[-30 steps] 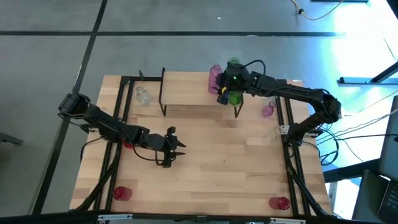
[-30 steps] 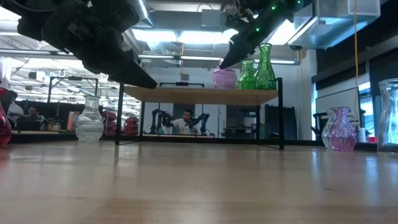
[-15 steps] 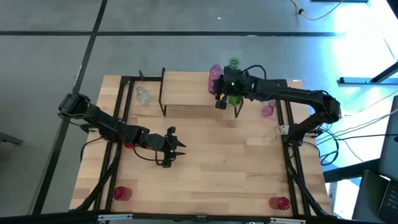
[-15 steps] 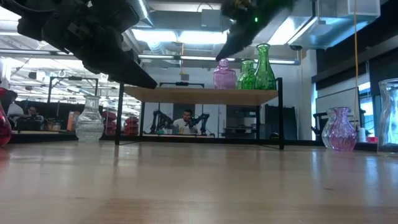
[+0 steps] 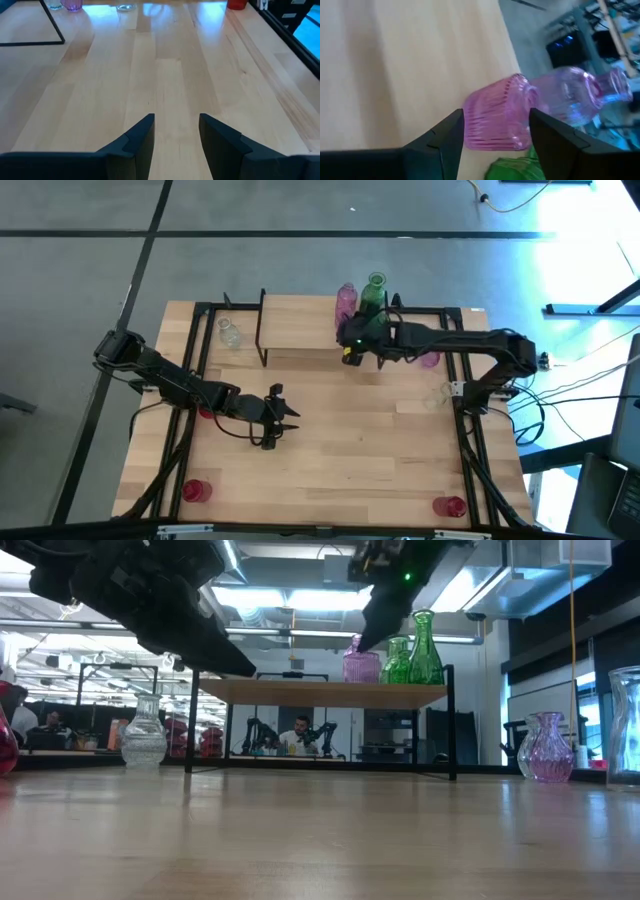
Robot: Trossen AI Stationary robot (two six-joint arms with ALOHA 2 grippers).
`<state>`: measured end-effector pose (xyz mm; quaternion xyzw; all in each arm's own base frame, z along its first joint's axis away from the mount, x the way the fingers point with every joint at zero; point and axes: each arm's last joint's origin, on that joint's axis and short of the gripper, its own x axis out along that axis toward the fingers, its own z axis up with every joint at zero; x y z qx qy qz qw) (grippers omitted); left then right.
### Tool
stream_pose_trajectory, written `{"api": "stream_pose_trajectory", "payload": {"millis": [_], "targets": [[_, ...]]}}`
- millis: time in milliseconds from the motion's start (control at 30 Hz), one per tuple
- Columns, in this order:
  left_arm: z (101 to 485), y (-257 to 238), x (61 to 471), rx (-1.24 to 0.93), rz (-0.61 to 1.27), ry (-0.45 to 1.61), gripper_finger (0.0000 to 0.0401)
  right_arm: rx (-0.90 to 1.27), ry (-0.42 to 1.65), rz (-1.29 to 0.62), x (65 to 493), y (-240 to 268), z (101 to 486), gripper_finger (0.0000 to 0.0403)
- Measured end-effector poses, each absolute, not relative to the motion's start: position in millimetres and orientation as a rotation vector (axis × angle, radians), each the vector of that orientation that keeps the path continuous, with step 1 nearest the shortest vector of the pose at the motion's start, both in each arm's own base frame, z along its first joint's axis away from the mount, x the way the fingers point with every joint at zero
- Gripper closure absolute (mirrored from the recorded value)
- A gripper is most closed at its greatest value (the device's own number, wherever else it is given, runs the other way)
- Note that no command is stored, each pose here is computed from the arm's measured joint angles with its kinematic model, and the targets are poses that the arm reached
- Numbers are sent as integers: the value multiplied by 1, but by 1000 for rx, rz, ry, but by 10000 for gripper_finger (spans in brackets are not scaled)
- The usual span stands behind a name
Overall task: Sort vases onto shelf
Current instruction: Put the left pink vase on the shelf aligned with the other pink vase, then put the pink vase on the shelf aligned with the other pink vases
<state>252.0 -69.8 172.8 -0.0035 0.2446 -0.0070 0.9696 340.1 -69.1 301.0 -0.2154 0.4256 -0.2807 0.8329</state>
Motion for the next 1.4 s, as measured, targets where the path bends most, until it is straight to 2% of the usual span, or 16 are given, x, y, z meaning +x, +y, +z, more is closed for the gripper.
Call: {"api": "stream_pose_trajectory", "payload": {"millis": [200,733,867,967,1167,1400], "targets": [[173,-70,252,-8,-16,495,254,-525,960,-700,346,-75,289,196],[173,-70,252,-7,-15,495,254,-583,994,-749,345,-76,288,196],[173,-70,252,-7,-15,495,254,-576,970,-655,348,-57,294,196],[173,-70,252,-7,-14,496,254,-514,886,-518,347,-32,316,196],[172,-71,251,-8,-19,502,254,-363,782,-400,311,10,356,196],[173,-76,250,-3,-32,493,254,-148,886,-493,247,29,371,196]]}}
